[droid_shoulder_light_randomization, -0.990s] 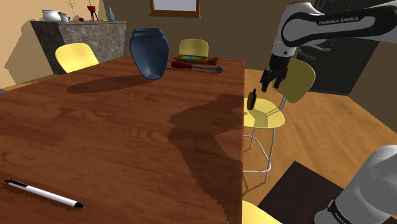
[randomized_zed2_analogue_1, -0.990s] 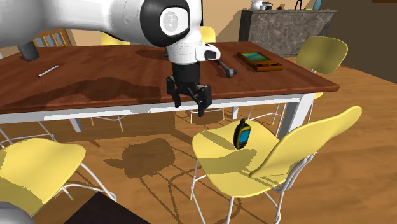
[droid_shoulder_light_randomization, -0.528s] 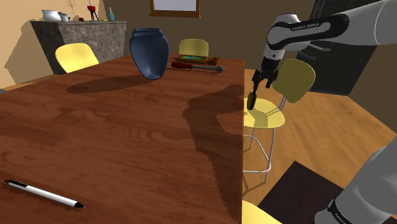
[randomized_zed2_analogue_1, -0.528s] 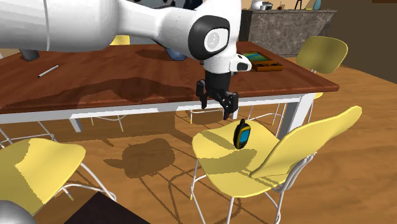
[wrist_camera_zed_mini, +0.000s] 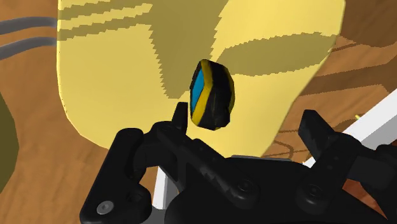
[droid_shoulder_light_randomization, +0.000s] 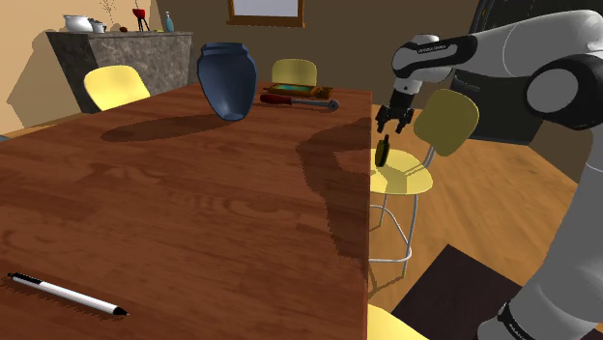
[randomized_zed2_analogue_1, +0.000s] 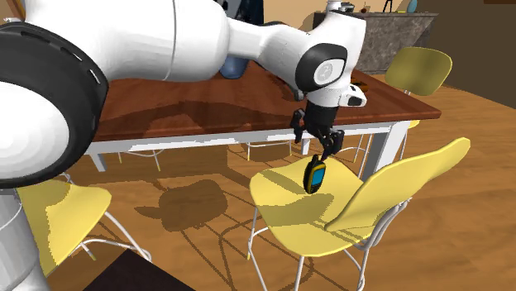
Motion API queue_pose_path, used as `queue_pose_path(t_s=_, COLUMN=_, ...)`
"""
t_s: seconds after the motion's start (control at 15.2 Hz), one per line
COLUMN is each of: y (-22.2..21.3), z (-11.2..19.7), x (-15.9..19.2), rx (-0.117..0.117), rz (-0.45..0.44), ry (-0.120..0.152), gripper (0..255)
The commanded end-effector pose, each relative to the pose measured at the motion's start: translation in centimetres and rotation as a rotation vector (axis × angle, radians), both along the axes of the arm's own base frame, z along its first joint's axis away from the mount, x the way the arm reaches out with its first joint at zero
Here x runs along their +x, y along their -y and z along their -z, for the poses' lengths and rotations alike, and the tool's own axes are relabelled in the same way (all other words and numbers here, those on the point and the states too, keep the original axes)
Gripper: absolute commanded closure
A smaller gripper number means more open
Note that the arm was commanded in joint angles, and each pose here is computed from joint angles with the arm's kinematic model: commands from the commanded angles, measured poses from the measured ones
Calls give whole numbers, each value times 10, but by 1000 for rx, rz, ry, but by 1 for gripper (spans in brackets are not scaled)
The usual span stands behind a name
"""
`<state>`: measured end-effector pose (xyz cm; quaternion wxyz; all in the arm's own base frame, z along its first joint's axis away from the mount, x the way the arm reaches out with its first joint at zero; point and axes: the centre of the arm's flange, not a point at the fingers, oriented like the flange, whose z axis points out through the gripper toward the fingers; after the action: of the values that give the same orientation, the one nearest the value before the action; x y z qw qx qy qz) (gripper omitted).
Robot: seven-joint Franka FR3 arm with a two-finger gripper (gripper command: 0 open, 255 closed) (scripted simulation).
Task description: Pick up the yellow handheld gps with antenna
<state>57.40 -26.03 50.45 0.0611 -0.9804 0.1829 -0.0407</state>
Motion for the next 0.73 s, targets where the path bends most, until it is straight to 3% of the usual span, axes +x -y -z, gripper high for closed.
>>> queue_pose_path(t_s=0.0, y=18, z=12, x=16, rx=18, rz=30, ry=6, gripper=0)
queue_pose_path(t_s=0.13, y=34, z=20, x=27, rx=31, rz=52, ry=10, gripper=0)
queue_pose_path(t_s=0.66, y=34, z=60, x=27, rx=31, rz=52, ry=10, gripper=0)
